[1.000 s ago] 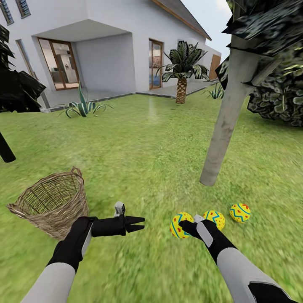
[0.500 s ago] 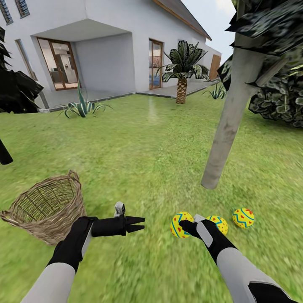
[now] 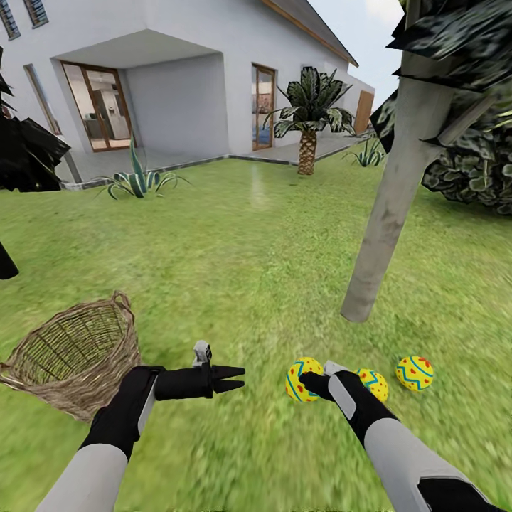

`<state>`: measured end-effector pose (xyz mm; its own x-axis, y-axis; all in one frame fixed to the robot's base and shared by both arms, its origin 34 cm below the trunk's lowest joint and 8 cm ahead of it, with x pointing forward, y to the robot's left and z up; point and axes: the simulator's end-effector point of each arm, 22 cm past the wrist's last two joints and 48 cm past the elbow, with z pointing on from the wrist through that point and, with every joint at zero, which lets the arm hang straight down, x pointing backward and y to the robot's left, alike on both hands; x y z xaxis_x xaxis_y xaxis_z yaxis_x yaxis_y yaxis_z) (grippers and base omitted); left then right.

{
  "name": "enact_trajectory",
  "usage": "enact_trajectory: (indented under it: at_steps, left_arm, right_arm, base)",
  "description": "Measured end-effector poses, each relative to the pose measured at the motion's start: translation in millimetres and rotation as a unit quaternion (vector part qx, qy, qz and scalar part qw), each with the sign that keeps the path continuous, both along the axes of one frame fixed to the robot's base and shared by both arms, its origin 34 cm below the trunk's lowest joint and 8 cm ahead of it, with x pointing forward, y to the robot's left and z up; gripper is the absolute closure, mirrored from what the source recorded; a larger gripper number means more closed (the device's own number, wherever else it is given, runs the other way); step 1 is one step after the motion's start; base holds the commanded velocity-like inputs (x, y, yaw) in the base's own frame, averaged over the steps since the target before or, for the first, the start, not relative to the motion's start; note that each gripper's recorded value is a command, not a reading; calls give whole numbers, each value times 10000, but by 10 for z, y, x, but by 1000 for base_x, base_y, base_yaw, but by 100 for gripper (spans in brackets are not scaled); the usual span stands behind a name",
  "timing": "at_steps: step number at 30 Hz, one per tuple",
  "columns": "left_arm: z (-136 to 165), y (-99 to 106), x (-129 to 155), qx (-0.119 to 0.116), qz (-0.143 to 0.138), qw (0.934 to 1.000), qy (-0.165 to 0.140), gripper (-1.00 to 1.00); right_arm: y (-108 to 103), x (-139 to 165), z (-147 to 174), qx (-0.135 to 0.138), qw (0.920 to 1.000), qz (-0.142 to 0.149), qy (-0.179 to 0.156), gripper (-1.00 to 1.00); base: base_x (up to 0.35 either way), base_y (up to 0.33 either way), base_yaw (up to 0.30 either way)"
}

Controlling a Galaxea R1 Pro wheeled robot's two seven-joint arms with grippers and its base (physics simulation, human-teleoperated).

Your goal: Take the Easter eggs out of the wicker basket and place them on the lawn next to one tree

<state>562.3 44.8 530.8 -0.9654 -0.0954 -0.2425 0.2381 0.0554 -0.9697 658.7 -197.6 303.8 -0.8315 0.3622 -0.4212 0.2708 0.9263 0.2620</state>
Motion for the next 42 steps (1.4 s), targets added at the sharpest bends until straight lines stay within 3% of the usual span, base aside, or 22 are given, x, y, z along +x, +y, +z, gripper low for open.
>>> enact_trajectory:
  at_steps: [28,42]
  left_arm:
    - [-578,0,2,-3,1,9984,571,-100]
    - [-580,0,1,2,-1,9984,571,-100]
  right_arm:
    - [19,-247,-665,-79,9985,95,529,100]
    - [119,-257,-662,-30,9985,132,537,100]
  base:
    - [0,0,0]
    - [64,0,0]
